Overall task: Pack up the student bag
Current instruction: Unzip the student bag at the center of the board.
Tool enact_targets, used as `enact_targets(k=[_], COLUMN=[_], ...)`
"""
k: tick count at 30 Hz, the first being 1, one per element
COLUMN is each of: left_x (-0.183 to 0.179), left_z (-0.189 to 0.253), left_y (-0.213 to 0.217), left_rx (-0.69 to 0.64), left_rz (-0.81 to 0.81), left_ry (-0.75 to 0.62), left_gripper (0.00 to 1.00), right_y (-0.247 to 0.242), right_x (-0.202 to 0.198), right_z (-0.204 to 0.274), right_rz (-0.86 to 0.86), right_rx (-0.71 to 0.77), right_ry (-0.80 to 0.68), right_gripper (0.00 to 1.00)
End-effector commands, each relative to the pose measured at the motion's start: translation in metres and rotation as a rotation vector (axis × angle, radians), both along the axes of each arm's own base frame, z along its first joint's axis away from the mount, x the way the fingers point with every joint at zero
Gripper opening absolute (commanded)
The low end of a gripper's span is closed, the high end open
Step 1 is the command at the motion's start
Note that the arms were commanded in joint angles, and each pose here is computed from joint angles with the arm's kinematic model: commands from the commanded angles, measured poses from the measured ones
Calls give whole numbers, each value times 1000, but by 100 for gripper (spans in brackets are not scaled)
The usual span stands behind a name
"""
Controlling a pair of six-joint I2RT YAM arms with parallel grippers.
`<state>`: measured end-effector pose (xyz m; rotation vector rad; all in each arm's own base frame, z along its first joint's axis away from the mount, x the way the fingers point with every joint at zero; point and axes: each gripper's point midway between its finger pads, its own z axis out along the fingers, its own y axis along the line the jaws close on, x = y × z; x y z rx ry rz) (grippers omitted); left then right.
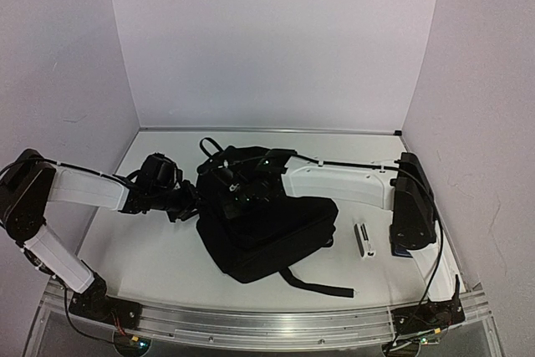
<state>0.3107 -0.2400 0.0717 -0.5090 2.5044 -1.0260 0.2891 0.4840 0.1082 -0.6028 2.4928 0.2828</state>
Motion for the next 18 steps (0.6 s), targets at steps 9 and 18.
enact_targets(k=[9, 18], left_x=[12, 13], left_z=[9, 12], left_y=[0, -4], left_rx=[-34, -44], left_rz=[11, -9], left_ry=[-36, -43], left_gripper=[26, 35], right_y=[-18, -1], right_x=[8, 3], right_z=[34, 15], right_rz=[3, 63], right_rx=[4, 16], right_ry=[-56, 9], right_gripper=[21, 38])
